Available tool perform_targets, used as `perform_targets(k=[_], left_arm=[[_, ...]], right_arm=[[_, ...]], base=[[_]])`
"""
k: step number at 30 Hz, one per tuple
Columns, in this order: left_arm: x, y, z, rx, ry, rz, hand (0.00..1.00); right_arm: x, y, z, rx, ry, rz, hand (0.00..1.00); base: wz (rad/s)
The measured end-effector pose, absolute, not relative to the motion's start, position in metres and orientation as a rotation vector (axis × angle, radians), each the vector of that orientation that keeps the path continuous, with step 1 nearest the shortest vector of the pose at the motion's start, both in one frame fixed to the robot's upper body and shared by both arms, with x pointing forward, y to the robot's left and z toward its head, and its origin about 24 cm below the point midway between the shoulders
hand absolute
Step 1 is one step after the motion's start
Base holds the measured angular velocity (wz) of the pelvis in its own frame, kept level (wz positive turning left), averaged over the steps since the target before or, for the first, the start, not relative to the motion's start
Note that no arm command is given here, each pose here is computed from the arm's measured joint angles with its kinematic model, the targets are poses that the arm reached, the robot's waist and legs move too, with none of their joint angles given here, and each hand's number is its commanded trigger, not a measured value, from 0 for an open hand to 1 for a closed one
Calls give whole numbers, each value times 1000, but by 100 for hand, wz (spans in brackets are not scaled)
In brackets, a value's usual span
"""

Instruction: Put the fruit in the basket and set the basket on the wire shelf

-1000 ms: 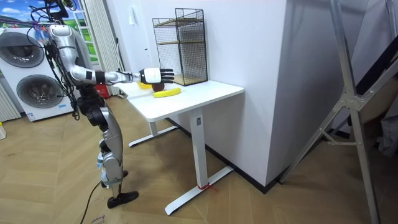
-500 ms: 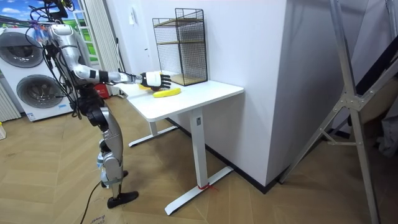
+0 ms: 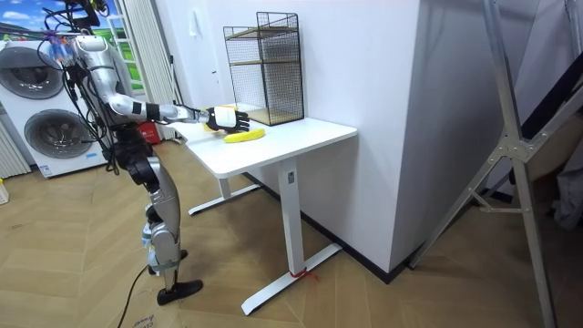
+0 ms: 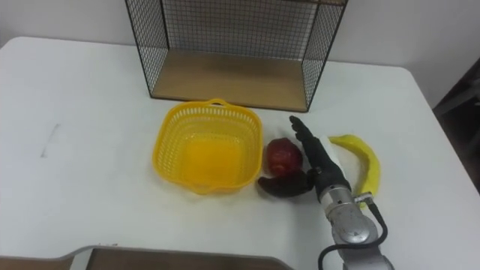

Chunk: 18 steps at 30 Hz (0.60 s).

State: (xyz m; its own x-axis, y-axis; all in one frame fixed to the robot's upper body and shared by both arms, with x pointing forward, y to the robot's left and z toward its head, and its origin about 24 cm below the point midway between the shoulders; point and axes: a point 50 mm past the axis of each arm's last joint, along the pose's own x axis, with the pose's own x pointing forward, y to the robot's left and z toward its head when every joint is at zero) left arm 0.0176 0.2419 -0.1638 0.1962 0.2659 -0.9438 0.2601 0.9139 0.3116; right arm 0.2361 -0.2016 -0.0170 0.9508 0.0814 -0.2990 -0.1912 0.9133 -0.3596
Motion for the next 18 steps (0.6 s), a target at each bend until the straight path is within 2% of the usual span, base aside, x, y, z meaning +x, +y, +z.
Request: perform_targets(k=[1,18], left_arm=[[18,242,-164,454,1388,4,0],[15,242,-164,459,1411,1,0]], right_arm=[[236,-202,-17,-396,284,144,100],[247,-213,-15,-431,294,75,100]], base=[[0],[0]])
